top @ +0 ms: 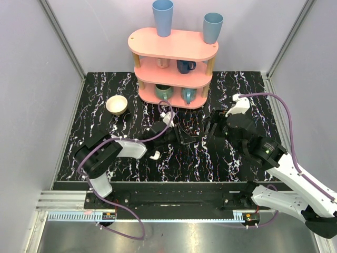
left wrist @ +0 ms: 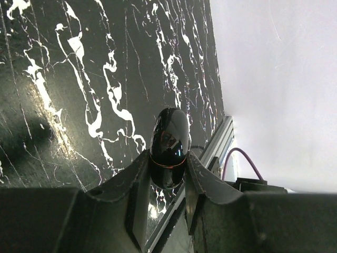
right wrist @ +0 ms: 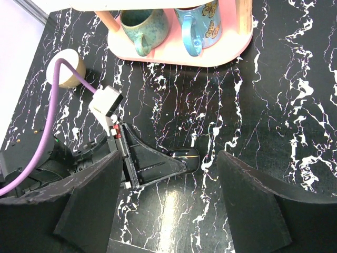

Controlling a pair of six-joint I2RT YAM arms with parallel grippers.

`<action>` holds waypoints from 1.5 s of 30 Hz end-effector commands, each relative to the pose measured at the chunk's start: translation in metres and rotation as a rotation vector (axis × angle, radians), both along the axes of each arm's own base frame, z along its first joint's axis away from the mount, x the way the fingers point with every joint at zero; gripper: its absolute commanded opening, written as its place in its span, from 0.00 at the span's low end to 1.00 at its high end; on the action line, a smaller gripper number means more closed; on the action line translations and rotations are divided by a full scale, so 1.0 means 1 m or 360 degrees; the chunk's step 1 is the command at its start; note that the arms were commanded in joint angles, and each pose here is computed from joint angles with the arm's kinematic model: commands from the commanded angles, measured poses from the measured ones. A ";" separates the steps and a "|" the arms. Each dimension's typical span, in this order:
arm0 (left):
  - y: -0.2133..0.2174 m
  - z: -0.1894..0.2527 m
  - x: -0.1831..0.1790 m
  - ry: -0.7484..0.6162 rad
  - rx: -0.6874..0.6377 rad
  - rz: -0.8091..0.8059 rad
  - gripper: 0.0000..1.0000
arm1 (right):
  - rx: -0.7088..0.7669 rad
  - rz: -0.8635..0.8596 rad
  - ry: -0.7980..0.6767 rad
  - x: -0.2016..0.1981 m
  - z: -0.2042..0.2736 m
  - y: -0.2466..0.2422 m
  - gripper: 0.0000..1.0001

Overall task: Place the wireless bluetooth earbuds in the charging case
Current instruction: Place the charging case with the earbuds at the center of the board.

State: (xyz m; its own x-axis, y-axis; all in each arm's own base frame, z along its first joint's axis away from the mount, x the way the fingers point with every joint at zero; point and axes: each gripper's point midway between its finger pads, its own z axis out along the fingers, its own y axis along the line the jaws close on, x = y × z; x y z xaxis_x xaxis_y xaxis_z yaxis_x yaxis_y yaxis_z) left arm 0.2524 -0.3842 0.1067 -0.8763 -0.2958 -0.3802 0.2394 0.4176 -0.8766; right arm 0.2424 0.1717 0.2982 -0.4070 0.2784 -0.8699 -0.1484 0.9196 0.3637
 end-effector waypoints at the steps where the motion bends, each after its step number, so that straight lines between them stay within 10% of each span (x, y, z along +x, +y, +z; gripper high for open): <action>1: -0.018 0.033 0.017 -0.0088 -0.0142 0.0046 0.00 | 0.0010 0.0016 -0.0026 0.002 0.006 0.001 0.80; 45: -0.021 -0.049 0.015 0.0243 0.0185 0.0033 0.29 | 0.0026 0.0032 -0.0063 -0.008 0.009 -0.009 0.82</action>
